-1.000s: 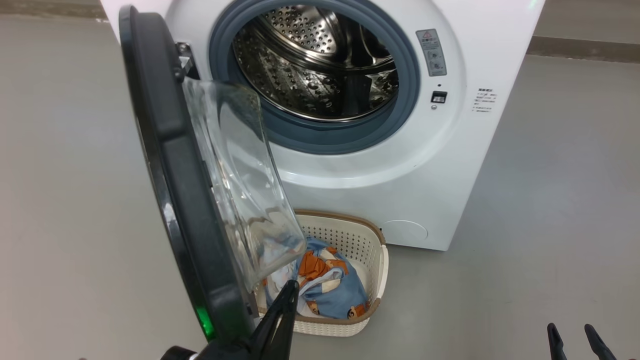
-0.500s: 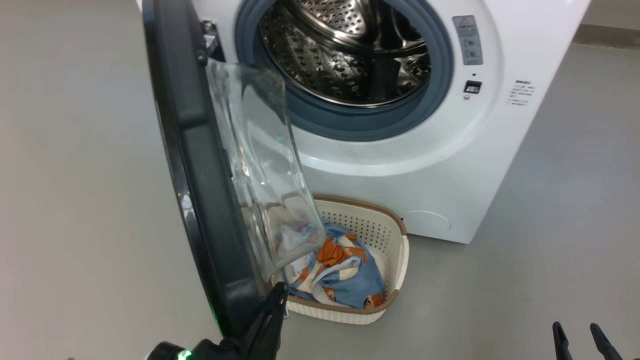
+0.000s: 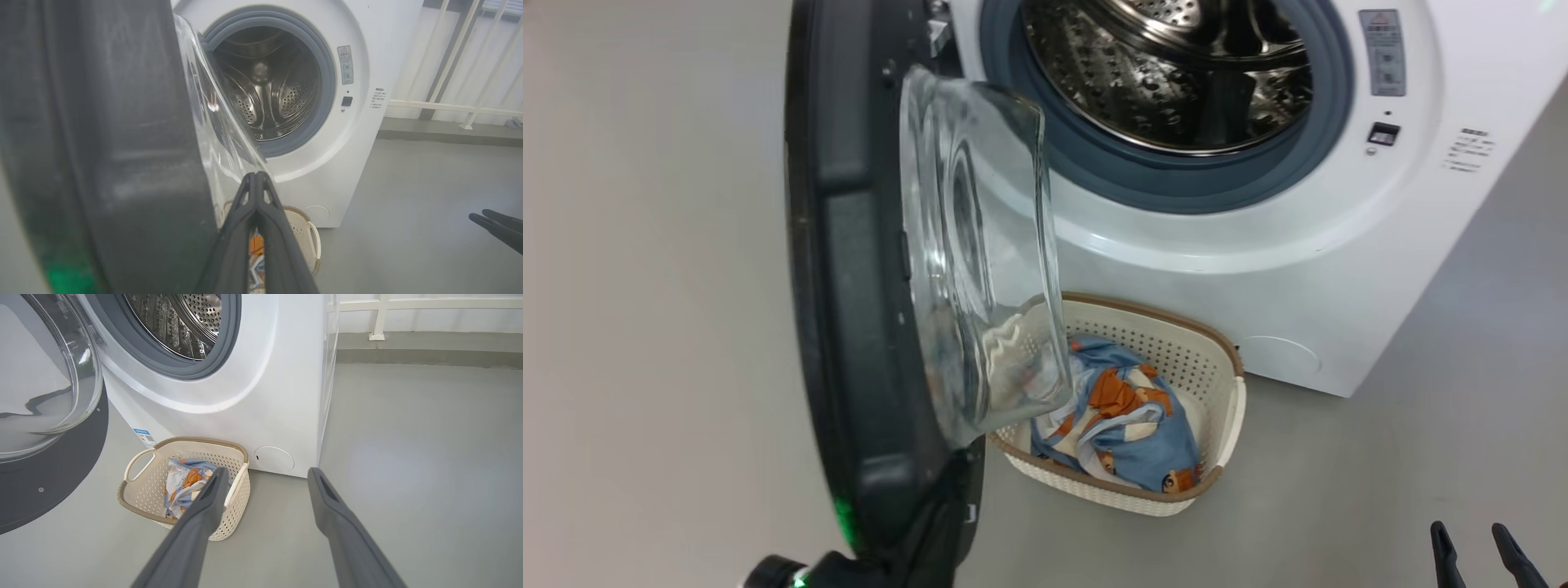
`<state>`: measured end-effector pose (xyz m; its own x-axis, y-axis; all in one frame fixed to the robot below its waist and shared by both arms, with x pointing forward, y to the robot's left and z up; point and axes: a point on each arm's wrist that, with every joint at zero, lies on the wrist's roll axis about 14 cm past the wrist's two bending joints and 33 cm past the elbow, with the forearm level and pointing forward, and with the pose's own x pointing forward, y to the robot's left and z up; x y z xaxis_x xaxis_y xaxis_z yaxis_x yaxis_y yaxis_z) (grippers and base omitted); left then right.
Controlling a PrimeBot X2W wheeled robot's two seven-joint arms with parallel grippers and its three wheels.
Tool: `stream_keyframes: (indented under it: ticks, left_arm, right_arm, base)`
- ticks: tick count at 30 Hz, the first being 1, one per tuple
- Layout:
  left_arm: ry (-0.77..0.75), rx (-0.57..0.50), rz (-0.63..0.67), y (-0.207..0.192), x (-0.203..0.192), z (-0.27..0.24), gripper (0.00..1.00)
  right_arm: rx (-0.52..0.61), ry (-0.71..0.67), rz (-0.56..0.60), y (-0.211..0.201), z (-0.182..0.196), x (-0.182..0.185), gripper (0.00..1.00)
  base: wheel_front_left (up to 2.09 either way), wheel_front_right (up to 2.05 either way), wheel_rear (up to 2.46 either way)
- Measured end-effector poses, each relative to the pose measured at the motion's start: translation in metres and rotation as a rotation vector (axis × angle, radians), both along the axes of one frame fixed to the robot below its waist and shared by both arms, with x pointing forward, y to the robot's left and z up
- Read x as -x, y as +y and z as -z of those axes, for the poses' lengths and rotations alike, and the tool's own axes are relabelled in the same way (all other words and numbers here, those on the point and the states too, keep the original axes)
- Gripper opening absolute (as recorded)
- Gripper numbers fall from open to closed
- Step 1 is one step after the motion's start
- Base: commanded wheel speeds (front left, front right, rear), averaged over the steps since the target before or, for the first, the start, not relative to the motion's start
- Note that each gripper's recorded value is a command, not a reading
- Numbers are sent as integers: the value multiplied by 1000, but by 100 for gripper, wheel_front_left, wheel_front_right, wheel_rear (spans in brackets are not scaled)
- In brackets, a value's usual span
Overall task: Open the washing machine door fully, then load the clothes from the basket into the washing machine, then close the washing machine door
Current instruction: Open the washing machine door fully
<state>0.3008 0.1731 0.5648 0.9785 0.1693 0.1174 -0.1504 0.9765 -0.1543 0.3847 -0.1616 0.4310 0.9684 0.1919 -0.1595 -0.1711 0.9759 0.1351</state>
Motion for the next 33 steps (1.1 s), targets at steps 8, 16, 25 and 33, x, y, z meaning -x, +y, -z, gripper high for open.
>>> stream_keyframes:
  ticks: [8, 16, 25, 33]
  left_arm:
    - [2, 4, -215, 57, 16, 4, 0]
    - [18, 1, -405, 112, 34, 18, 0]
    - [31, -2, -555, 165, 41, 33, 0]
    - [35, -7, -665, 209, 40, 35, 0]
  right_arm:
    - [-9, 22, -75, 26, 8, -9, 100]
    - [-7, 32, -94, 31, 13, -12, 100]
    - [-6, 34, -88, 28, 13, -9, 100]
    - [-2, 31, -74, 23, 11, -7, 100]
  base:
    - [0, 0, 0]
    - [0, 0, 0]
    - [0, 0, 0]
    - [0, 0, 0]
